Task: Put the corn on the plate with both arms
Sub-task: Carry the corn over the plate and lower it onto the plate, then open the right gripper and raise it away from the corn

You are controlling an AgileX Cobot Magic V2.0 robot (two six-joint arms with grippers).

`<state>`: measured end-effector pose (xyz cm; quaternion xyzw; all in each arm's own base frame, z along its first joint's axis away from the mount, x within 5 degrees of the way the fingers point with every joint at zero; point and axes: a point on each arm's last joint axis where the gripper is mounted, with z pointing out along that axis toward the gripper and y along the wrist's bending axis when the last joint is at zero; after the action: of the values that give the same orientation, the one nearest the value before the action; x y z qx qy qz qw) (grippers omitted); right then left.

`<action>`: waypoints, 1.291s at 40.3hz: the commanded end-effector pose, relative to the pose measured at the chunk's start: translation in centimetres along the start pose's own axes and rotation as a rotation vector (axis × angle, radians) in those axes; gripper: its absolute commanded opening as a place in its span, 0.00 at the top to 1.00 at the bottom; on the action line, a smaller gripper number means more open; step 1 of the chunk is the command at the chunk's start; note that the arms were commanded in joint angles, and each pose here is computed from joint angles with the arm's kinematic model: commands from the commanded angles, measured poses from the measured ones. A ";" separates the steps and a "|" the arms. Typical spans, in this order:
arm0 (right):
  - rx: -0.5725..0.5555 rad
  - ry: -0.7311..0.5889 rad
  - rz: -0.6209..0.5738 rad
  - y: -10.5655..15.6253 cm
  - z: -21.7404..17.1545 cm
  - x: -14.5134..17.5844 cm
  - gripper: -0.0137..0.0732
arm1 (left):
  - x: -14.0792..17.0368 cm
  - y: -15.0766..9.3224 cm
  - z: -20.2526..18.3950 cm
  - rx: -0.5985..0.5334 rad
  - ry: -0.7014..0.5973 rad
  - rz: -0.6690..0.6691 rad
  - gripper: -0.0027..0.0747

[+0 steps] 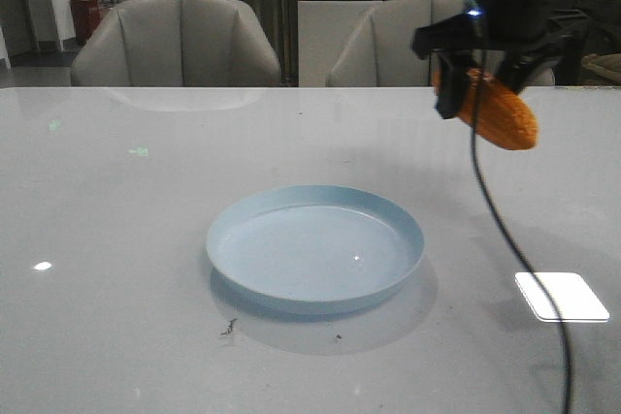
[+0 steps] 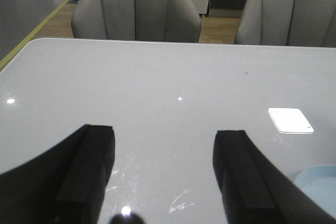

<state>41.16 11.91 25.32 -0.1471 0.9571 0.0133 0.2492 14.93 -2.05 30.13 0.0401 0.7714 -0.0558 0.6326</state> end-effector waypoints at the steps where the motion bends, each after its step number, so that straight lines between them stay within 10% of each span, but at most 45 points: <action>1: -0.040 -0.120 -0.086 3.5 -3.2 -1.5 0.47 | -1.9 0.1 -0.3 -0.013 -0.118 -0.010 0.36; 22: -0.140 0.045 -0.291 13.8 2.2 1.6 0.35 | -1.9 0.1 -0.3 -0.013 -0.117 -0.010 0.36; 36: -0.149 0.029 -0.281 14.1 2.8 1.4 0.19 | -1.9 0.1 -0.3 -0.013 -0.116 -0.010 0.36; 52: -0.102 -0.249 -0.194 8.6 -9.2 -2.3 0.19 | -1.9 0.1 -0.3 -0.013 -0.116 -0.010 0.36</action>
<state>37.06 22.40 27.58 -0.2683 0.9220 0.0518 0.2742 14.93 -2.05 30.13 0.0401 0.7714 -0.0558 0.6326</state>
